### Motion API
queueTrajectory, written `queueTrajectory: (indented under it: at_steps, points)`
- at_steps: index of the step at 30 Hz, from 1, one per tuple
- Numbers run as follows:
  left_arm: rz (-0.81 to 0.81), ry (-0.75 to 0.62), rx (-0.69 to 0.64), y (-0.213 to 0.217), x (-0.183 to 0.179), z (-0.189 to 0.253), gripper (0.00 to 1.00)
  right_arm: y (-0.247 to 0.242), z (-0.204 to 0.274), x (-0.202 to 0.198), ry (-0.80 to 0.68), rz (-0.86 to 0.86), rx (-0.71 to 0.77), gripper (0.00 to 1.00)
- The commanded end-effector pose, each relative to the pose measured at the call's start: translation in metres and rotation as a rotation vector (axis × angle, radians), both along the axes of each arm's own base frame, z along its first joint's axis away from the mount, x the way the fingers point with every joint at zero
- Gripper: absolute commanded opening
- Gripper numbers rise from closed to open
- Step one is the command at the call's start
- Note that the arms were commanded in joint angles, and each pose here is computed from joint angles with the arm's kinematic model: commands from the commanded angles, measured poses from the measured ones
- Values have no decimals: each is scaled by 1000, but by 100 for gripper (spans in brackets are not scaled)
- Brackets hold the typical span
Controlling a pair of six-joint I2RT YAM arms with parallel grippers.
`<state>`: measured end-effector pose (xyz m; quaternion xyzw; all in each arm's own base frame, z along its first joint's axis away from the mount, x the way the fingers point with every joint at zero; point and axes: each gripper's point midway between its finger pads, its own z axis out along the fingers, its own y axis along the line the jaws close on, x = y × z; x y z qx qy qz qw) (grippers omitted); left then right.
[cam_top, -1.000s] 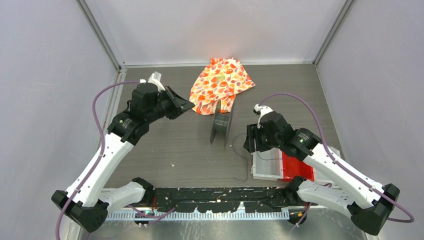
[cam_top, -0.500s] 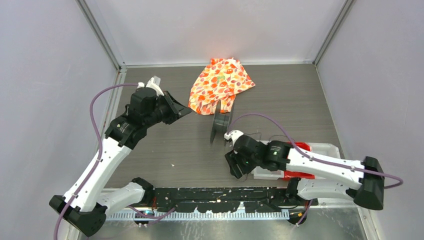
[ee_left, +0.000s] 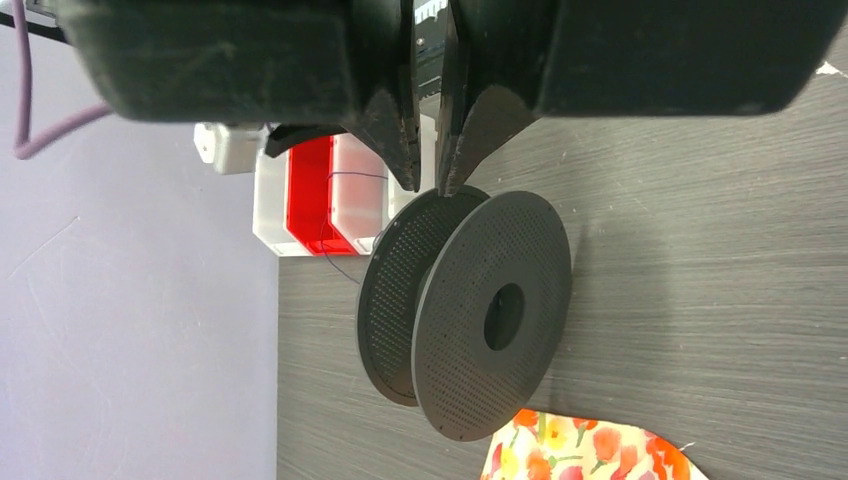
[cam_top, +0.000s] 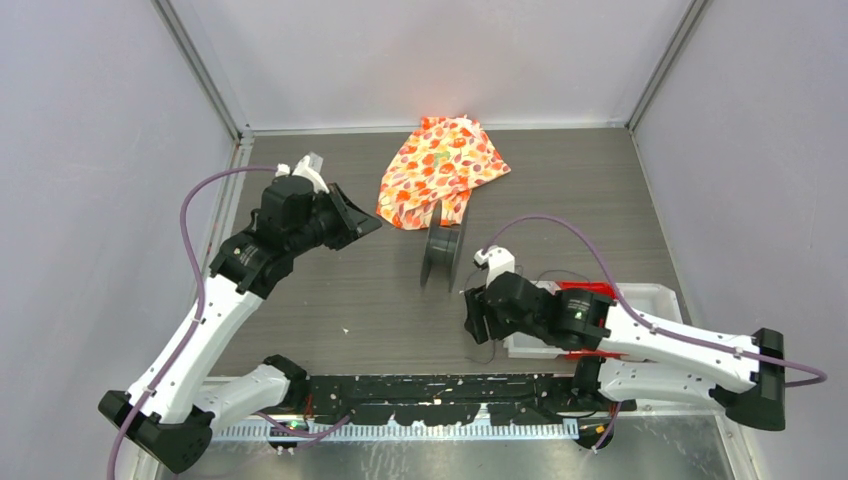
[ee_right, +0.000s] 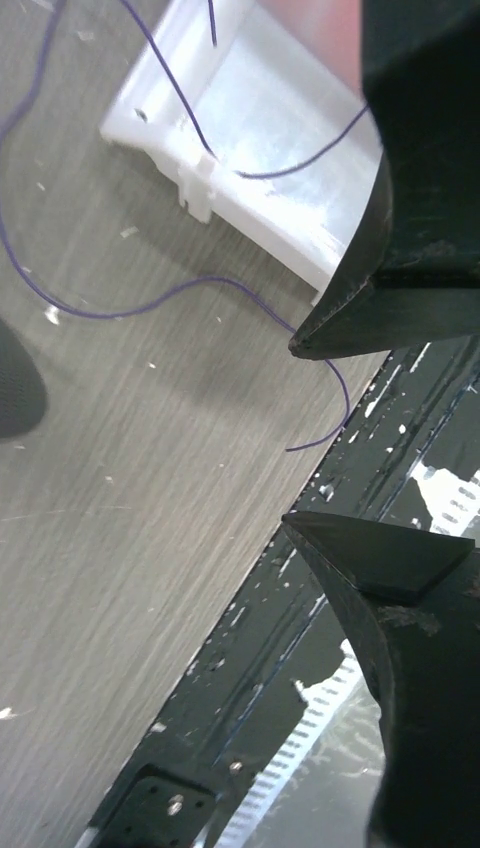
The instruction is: Wrap the cables
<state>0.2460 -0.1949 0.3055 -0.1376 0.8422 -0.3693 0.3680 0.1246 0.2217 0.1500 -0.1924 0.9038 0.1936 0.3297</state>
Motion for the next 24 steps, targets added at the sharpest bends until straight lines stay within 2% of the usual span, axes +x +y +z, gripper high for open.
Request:
queueTrajectory:
  at_steps: [1, 4, 8, 13, 19, 24]
  points:
    - [12, -39, 36, 7, 4, 6, 14, 11, -33, -21, 127, 61, -19, 63]
    - [20, -50, 46, 11, 4, 8, 15, 19, -43, -33, 178, 118, -32, 63]
    - [35, -45, 65, 16, 4, 5, 16, 18, -41, -28, 118, 119, -133, 63]
    - [38, -40, 72, 18, 3, 3, 16, 29, -13, -21, 19, 111, -89, 62]
    - [54, -51, 76, 22, 4, 4, 16, 42, 7, -37, -79, 233, -69, 62]
    - [53, -48, 81, 23, 3, 2, 16, 39, -5, -55, -88, 401, -256, 62]
